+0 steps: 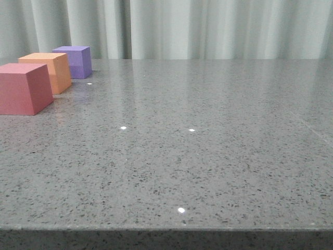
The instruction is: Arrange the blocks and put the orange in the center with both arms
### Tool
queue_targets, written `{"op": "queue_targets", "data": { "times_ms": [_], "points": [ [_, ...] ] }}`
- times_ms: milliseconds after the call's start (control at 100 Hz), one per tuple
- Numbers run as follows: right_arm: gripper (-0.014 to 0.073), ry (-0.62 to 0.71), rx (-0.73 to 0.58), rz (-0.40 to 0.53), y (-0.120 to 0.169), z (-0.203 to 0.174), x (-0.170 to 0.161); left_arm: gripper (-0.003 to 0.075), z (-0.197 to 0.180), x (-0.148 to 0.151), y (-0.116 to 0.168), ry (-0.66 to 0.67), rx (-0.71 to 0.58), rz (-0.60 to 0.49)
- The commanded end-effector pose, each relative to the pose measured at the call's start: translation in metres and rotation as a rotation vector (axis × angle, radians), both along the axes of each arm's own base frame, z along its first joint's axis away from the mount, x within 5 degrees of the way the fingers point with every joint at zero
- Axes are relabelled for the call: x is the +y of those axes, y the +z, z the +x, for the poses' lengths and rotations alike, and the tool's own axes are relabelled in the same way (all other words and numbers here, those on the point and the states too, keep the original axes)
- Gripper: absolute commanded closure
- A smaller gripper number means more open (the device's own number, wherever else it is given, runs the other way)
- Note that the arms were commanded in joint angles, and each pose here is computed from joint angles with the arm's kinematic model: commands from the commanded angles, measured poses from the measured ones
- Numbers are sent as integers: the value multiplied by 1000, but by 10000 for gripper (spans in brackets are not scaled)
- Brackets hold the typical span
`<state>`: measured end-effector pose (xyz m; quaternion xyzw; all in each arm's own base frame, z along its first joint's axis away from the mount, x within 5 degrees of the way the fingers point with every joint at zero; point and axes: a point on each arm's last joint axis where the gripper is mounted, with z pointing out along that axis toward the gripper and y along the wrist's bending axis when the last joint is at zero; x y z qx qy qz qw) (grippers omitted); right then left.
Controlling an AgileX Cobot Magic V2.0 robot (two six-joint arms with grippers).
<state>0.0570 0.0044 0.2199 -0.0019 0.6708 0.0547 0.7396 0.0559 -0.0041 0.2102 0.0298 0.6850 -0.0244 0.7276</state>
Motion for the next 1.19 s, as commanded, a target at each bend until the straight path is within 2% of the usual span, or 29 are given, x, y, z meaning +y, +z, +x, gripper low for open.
{"op": "queue_targets", "data": {
  "times_ms": [0, 1180],
  "points": [
    [662, -10, -129, 1, 7, -5, -1, 739, -1, -1, -5, -15, -73, -12],
    [662, -12, -131, -3, 3, -5, -1, 739, -1, -1, -5, -15, -73, -12]
  ]
}}
